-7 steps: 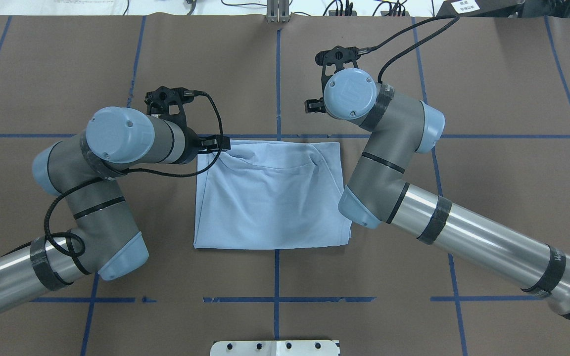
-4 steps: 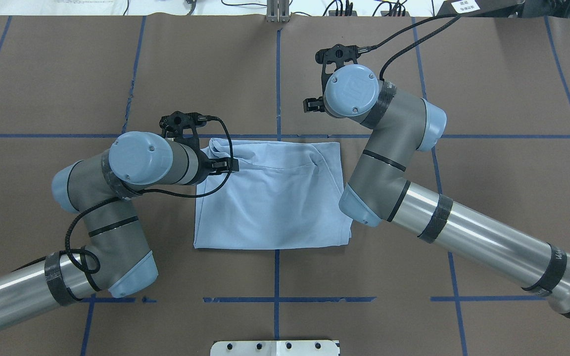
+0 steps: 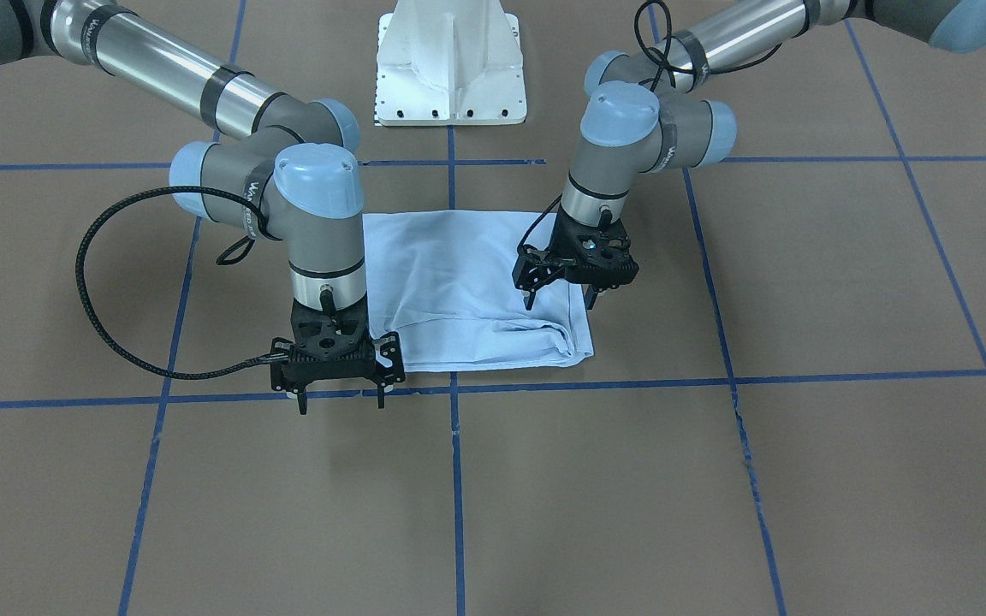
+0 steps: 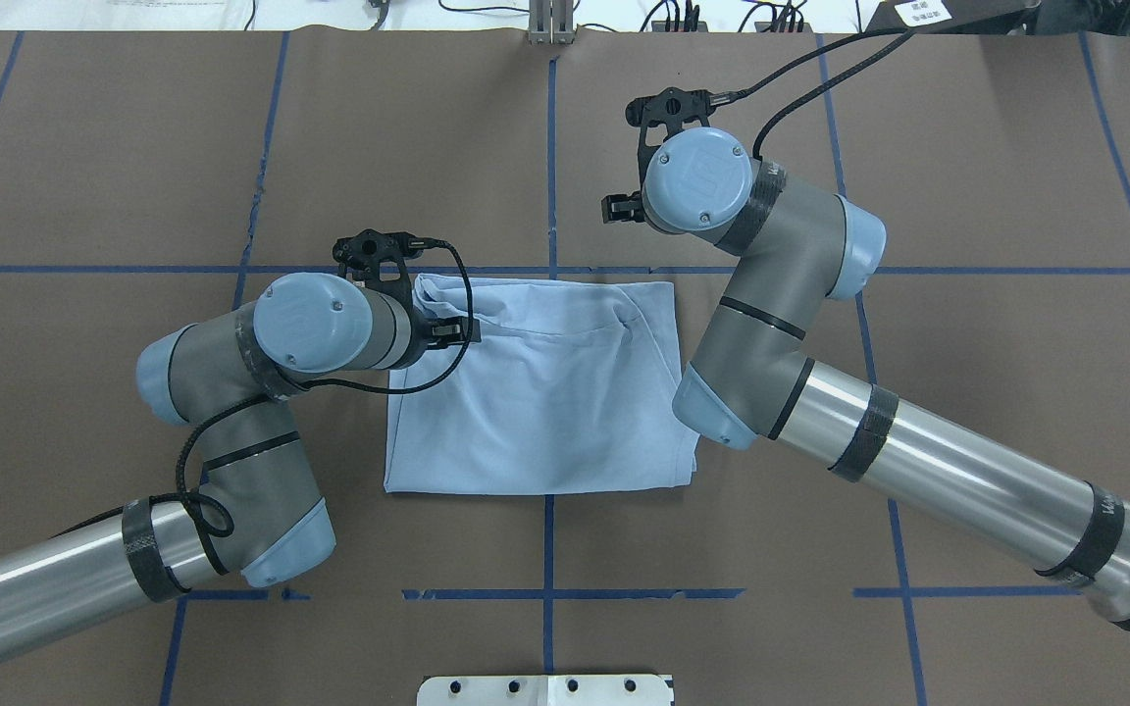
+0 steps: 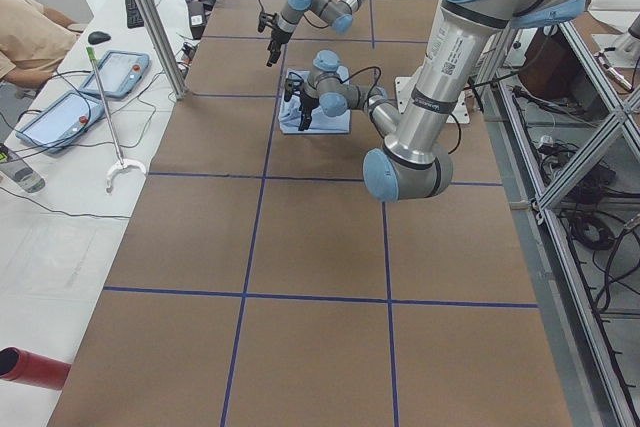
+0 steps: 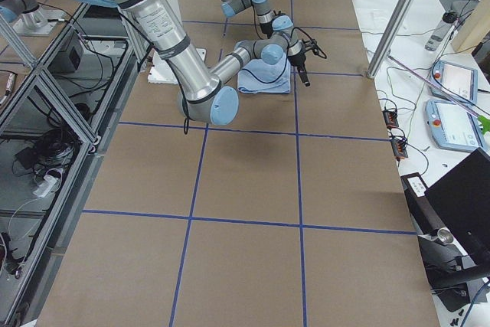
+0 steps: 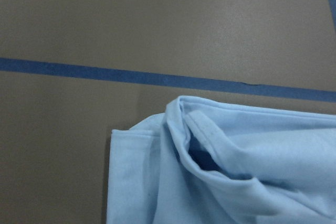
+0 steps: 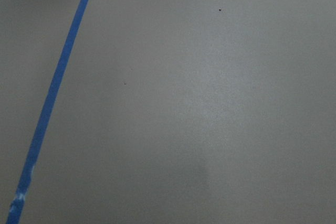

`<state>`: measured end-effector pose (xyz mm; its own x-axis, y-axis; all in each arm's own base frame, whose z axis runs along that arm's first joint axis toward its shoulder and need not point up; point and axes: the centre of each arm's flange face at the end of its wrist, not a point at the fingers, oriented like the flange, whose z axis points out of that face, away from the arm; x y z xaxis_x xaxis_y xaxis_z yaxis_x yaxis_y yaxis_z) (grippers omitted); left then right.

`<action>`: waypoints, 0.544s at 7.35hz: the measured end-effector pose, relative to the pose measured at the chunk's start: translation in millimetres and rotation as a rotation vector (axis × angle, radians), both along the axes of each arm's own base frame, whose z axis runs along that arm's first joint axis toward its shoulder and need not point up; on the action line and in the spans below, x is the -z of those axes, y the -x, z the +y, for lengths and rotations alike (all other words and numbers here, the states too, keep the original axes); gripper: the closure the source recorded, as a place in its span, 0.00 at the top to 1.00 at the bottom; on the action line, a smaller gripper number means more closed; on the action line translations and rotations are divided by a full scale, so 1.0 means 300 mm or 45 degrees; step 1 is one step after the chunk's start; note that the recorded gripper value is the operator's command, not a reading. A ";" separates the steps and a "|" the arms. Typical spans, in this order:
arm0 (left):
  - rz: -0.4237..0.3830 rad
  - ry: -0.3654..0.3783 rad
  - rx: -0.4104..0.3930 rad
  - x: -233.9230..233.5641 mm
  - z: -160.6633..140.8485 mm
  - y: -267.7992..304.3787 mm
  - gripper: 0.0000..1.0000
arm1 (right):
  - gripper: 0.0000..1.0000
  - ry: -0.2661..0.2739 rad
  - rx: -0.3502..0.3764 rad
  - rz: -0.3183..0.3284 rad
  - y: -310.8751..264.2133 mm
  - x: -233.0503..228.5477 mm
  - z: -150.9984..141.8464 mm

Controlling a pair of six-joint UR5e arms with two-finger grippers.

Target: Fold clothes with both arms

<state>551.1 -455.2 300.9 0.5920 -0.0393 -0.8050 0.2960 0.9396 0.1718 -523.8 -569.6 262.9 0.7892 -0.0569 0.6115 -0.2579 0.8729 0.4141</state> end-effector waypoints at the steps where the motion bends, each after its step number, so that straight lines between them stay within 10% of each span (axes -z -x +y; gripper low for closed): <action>1: -0.002 -0.003 -0.002 0.004 -0.003 -0.006 1.00 | 1.00 0.000 -0.001 0.000 -0.001 0.000 -0.001; 4: -0.053 -0.015 0.059 -0.009 -0.112 -0.018 1.00 | 1.00 0.000 -0.007 0.001 -0.012 -0.001 -0.011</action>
<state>556.3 -488.7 303.5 0.6229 -0.0579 -0.7802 0.3314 0.9229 0.1962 -520.2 -572.8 263.1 0.7899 -0.0528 0.6109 -0.2625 0.8713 0.4146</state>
